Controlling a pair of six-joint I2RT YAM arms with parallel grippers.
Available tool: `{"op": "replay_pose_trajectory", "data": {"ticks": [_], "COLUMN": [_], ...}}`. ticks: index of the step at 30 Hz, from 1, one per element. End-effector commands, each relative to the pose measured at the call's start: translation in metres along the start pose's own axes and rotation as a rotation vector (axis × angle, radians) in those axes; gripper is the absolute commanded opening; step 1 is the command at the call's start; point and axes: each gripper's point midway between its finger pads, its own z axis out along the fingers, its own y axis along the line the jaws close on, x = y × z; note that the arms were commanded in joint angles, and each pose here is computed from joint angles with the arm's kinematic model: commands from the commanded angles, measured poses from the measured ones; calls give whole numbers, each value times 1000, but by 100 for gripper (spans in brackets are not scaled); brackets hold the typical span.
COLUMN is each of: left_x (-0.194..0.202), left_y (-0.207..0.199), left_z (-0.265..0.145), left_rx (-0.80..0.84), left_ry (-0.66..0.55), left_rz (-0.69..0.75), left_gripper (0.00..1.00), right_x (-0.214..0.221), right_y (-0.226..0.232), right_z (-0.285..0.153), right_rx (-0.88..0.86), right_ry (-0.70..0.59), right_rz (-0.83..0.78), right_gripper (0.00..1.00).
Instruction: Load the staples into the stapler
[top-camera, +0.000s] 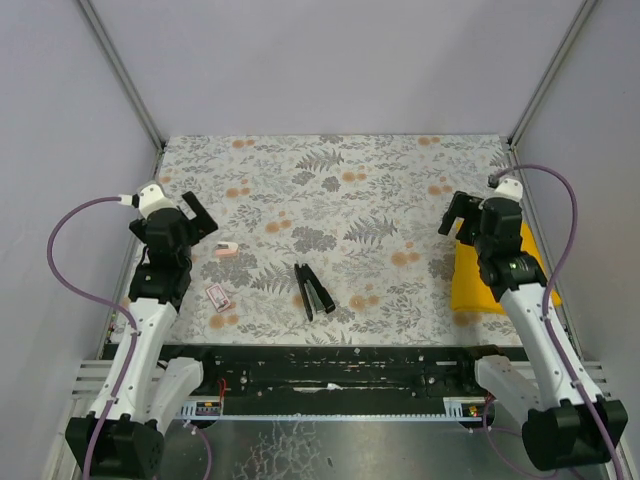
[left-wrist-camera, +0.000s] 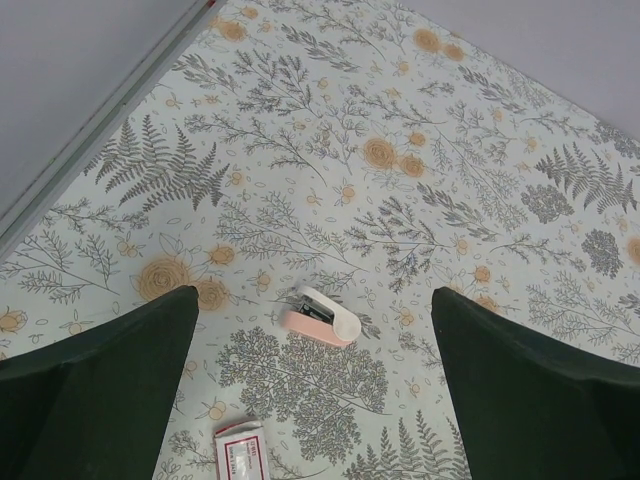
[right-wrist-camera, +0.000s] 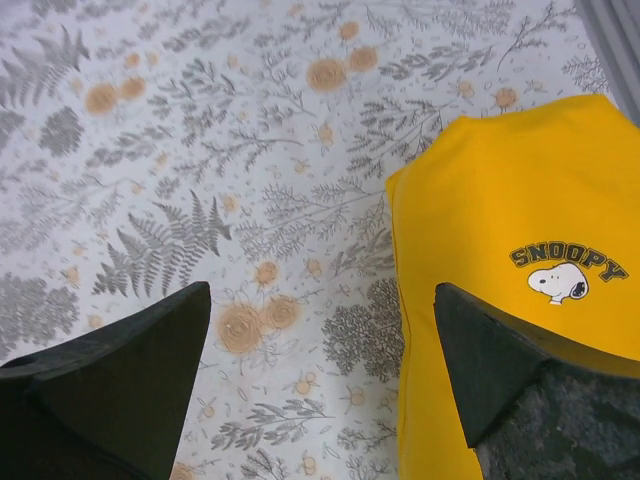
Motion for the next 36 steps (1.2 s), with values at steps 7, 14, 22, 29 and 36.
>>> {"op": "replay_pose_trajectory", "data": {"ticks": [7,14,22,29,36], "left_x": [18,38,54,89,108], "left_y": [-23,-38,-57,-44,-32], "left_z": [3,7,4,15,27], "left_rx": [129,215,339,223,95], "left_ry": [76,159,235,404,439], "left_rz": [47,92,119,71,-189], "left_gripper": [100,100,100,100,100], "right_x": [-35,22,126,165,162], "right_y": [41,107,143,164,184], "right_z": [-36,-46,-56,-58,-63], "right_rx": [-257,-603,-645,-644,-691], "right_ry": [-171,140,407,478,470], "right_rz": [12,-40,-134,-151,-147], "right_gripper": [99,99,90,82,81]}}
